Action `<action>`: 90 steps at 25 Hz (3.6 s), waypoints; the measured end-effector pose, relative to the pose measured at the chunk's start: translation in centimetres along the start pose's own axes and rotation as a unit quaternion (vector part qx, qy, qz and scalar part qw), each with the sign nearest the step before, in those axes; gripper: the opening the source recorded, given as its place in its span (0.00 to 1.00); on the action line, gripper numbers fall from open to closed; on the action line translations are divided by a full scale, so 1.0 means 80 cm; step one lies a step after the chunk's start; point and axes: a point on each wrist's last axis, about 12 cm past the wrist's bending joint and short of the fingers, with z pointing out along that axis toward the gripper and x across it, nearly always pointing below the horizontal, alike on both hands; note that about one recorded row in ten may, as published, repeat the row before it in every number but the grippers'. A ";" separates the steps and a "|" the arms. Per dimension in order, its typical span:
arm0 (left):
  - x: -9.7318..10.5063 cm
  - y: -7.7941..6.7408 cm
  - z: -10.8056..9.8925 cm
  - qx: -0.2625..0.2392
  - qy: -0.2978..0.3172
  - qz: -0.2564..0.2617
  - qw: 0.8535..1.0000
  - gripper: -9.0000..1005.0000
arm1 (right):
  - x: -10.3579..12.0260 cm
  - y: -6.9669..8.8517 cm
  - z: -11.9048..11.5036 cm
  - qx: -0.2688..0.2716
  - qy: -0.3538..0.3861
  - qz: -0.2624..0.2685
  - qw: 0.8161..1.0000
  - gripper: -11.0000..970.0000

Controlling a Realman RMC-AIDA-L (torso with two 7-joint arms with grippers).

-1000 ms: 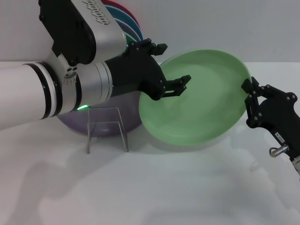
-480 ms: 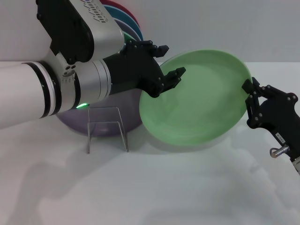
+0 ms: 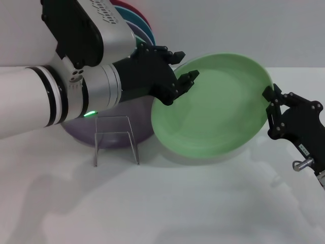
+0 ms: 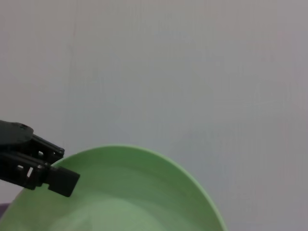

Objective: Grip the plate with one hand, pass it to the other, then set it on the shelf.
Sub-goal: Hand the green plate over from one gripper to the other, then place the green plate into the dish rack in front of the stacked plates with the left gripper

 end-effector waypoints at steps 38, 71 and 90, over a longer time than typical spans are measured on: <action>-0.029 -0.020 -0.041 -0.249 -0.158 0.106 0.950 0.04 | -0.044 -0.017 -0.132 0.143 -0.157 0.032 0.977 0.68; 0.203 -0.012 -0.094 -0.365 -0.335 0.036 0.868 0.04 | -0.042 -0.017 -0.109 0.110 -0.158 0.056 0.980 0.68; 0.210 -0.007 -0.084 -0.332 -0.315 0.131 0.879 0.04 | -0.047 -0.011 -0.102 0.082 -0.175 0.067 0.979 0.68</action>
